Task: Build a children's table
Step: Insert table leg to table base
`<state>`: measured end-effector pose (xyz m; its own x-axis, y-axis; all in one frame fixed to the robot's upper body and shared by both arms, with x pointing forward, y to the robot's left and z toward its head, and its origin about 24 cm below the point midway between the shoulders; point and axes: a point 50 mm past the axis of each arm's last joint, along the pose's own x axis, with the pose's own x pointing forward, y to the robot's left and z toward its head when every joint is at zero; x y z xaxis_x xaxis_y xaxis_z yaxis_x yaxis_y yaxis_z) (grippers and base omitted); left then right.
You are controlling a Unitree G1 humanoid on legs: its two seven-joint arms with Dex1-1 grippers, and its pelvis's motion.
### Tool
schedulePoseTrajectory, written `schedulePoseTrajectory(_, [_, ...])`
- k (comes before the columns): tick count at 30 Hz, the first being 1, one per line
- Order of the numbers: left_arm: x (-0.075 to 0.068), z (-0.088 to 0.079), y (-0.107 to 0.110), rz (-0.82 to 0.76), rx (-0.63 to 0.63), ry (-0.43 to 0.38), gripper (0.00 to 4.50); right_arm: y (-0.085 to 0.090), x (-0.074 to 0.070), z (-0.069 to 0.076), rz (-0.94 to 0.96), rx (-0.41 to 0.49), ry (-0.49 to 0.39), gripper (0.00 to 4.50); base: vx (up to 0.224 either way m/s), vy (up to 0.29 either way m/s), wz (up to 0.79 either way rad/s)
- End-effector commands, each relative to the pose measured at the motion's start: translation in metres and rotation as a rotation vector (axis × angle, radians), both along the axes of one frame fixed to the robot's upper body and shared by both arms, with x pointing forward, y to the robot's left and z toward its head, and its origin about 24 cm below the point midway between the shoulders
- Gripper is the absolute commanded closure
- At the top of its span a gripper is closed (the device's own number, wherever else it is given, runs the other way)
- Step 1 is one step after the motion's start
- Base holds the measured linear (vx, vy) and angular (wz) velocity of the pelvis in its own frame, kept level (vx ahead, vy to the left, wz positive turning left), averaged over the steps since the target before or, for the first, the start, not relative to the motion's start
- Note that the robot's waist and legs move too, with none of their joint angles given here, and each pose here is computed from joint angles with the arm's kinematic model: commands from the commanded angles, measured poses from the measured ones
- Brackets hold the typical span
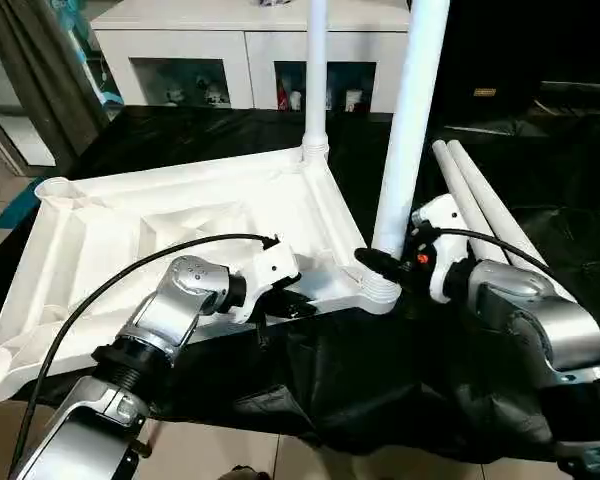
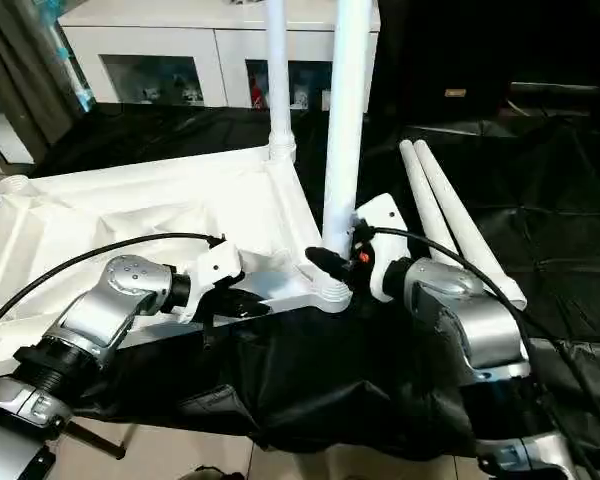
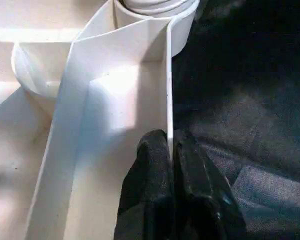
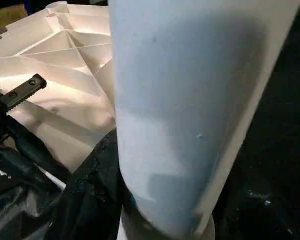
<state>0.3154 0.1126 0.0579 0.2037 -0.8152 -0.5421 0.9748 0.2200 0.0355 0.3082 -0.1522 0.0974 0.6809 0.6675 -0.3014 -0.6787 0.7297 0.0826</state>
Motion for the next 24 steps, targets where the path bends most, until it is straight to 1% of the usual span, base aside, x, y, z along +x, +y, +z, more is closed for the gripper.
schedulePoseTrajectory(1, [0.000,0.003,0.001,-0.028,0.016,-0.012,4.50,-0.002,-0.003,-0.015,-0.013,-0.015,0.072,2.60,0.000,0.000,0.00])
schedulePoseTrajectory(4, [-0.001,0.004,0.001,-0.029,0.017,-0.013,4.50,-0.002,0.000,-0.019,-0.013,-0.010,0.092,2.60,0.000,0.000,0.00])
schedulePoseTrajectory(7, [-0.001,0.004,0.001,-0.029,0.019,-0.017,4.50,-0.006,0.001,-0.022,-0.025,0.030,0.115,2.60,0.000,0.000,0.00])
schedulePoseTrajectory(13, [-0.001,0.005,0.003,-0.018,0.014,-0.024,4.50,-0.011,-0.008,-0.034,-0.044,0.115,0.158,2.60,0.000,0.000,0.00])
schedulePoseTrajectory(17, [0.000,0.006,0.004,-0.012,0.013,-0.029,4.50,-0.016,-0.014,-0.046,-0.088,0.175,0.178,2.60,0.000,0.000,0.00])
schedulePoseTrajectory(18, [0.000,0.006,0.004,-0.012,0.013,-0.030,4.50,-0.016,-0.015,-0.047,-0.091,0.180,0.178,2.60,0.000,0.000,0.00])
schedulePoseTrajectory(20, [0.001,0.008,0.004,-0.010,0.011,-0.032,4.50,-0.018,-0.019,-0.053,-0.113,0.232,0.184,2.60,0.000,0.000,0.00])
schedulePoseTrajectory(24, [0.003,0.009,0.006,-0.007,0.013,-0.037,4.50,-0.018,-0.025,-0.061,-0.125,0.247,0.181,2.60,0.000,0.000,0.00])
